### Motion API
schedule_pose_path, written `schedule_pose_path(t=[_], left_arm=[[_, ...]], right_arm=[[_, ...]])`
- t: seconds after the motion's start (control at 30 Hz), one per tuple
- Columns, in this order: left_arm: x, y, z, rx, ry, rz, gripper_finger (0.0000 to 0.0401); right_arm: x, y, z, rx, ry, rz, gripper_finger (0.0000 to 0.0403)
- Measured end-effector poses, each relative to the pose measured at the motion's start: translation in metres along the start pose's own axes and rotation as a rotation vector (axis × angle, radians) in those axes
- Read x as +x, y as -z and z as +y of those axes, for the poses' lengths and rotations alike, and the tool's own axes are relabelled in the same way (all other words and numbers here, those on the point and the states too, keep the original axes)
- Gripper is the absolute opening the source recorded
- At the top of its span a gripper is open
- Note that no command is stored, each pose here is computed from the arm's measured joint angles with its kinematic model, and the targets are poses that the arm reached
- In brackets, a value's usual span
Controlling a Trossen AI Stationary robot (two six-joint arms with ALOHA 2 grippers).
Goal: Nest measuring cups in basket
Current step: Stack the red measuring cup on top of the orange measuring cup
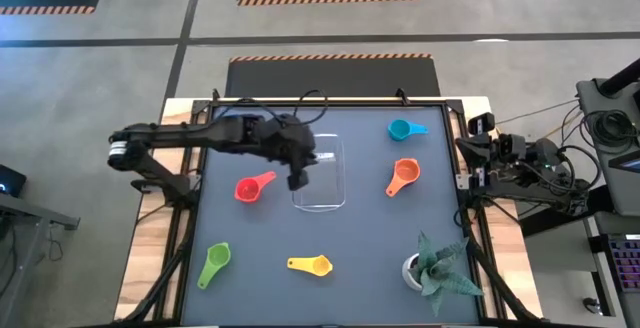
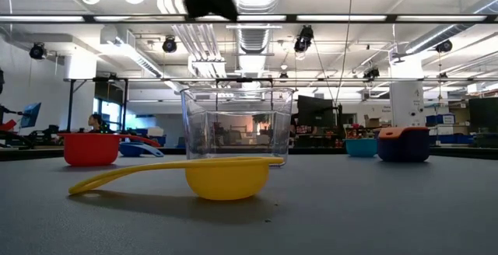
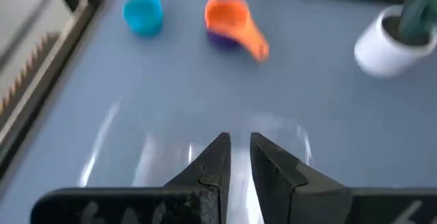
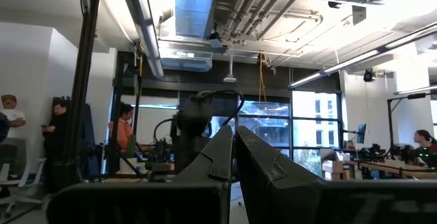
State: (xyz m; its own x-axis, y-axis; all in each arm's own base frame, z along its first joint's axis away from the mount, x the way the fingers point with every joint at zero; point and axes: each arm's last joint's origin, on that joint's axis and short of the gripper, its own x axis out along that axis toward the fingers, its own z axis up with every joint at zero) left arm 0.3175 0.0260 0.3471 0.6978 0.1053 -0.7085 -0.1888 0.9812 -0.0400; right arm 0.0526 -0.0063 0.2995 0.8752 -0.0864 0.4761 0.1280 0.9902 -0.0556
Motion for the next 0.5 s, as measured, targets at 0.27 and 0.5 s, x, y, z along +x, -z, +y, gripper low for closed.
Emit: schedule_pose_path(t=[0.27,0.5], left_arm=[[-0.021,0.040,0.002,-0.088,-0.056,0.366,0.0038],[-0.025,0.064,0.005,-0.077,-0.092,0.506,0.0038]], right_arm=[[0.000,0.000,0.000,0.000,0.011,0.001,0.0009],[0.000,0.000,0.000,0.000,0.011,0.002,0.0009]])
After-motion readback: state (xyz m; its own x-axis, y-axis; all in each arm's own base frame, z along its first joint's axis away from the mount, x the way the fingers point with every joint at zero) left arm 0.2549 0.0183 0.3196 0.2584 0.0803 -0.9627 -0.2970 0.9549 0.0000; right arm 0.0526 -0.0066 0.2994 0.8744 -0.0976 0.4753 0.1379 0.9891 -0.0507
